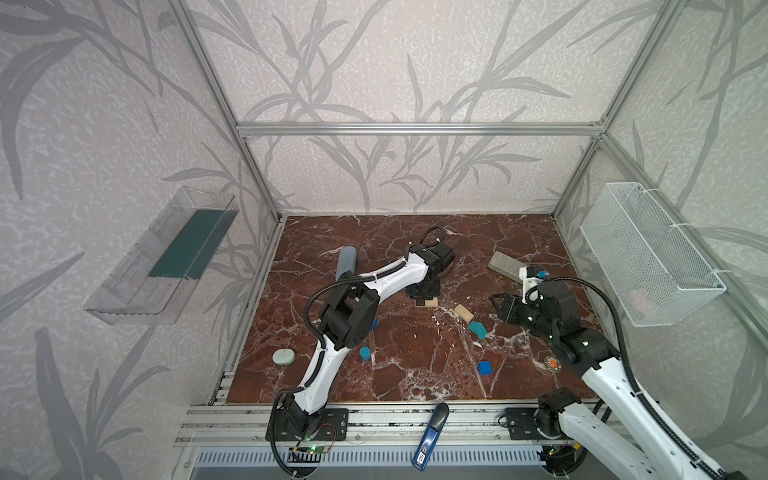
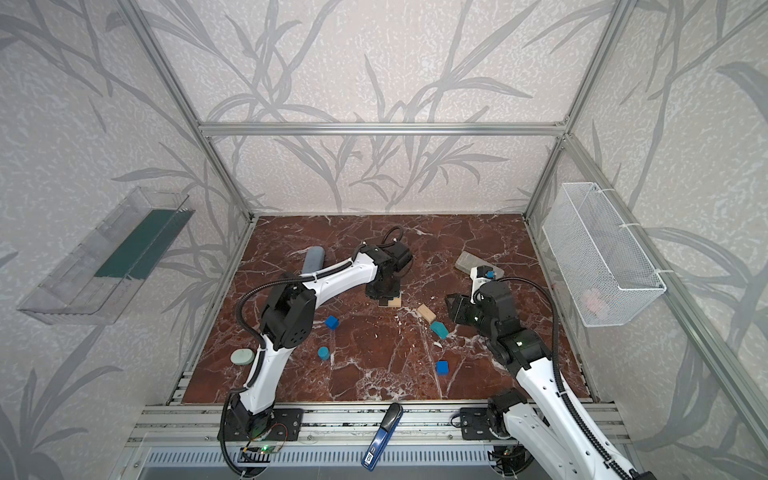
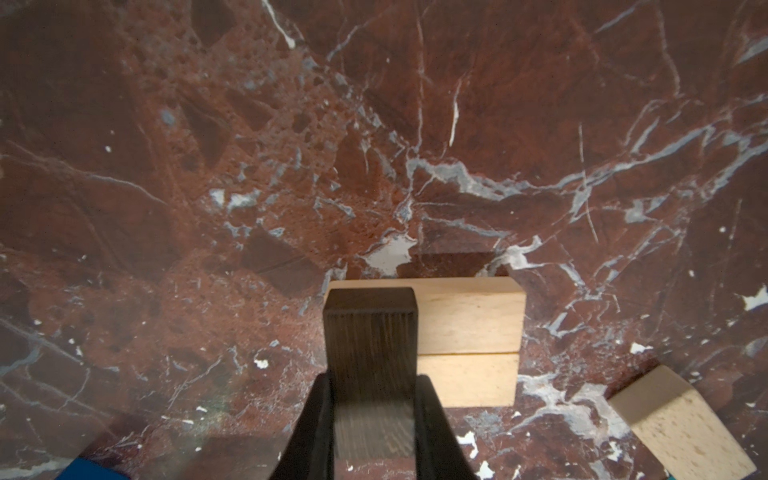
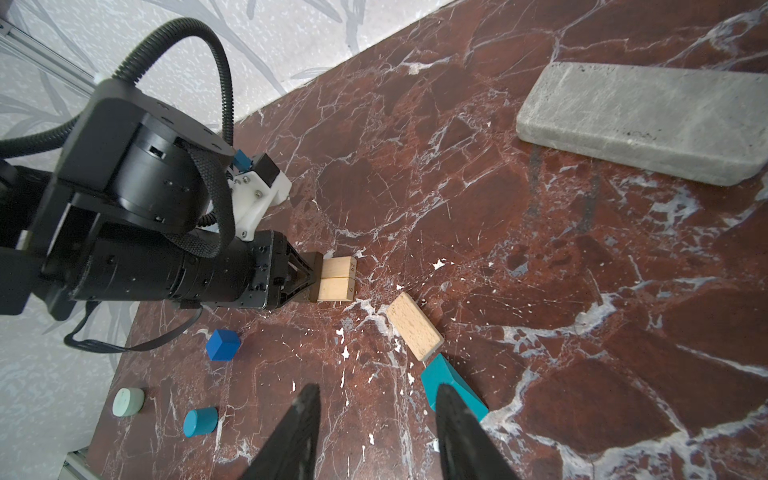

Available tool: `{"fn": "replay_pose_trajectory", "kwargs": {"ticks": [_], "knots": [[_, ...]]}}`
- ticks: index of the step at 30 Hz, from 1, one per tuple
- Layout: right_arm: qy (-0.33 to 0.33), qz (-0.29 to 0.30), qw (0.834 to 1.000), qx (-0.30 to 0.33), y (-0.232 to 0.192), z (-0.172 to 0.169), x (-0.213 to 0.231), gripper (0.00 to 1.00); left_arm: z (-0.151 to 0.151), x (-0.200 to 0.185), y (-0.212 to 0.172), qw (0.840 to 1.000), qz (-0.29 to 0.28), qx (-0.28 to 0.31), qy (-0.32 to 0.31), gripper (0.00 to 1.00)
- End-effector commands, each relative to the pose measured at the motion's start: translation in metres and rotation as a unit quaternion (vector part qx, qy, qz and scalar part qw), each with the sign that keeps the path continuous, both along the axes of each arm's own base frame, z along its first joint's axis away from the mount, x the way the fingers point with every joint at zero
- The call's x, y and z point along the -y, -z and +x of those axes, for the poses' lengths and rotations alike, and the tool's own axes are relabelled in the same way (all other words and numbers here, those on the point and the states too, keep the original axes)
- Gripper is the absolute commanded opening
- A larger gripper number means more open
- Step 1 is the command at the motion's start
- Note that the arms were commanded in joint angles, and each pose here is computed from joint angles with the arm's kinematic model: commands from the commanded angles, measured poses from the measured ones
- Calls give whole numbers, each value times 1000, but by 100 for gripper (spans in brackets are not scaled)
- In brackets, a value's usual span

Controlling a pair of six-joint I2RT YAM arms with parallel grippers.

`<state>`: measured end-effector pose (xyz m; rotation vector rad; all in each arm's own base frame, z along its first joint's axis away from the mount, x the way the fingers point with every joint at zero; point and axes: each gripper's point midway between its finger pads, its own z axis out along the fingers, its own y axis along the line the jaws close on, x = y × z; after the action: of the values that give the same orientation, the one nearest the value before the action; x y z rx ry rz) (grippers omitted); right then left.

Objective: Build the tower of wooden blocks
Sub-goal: 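Lower the dark brown block onto the top of the wooden stack with the left gripper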

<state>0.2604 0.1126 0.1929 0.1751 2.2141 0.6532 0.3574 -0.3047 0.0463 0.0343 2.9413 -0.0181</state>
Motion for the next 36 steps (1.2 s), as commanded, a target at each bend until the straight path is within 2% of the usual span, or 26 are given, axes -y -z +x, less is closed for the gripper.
{"fn": "replay_pose_trajectory", "kwargs": {"ticks": [1, 34, 36], "knots": [[-1, 5, 1000, 5, 0, 1, 0, 47, 2, -4, -4, 1000, 13, 5, -12, 22], [-2, 7, 1000, 4, 2, 0, -1, 47, 1, -4, -6, 1000, 9, 5, -15, 38], [-2, 7, 1000, 4, 2, 0, -1, 47, 1, -4, -8, 1000, 9, 7, -15, 41]]}}
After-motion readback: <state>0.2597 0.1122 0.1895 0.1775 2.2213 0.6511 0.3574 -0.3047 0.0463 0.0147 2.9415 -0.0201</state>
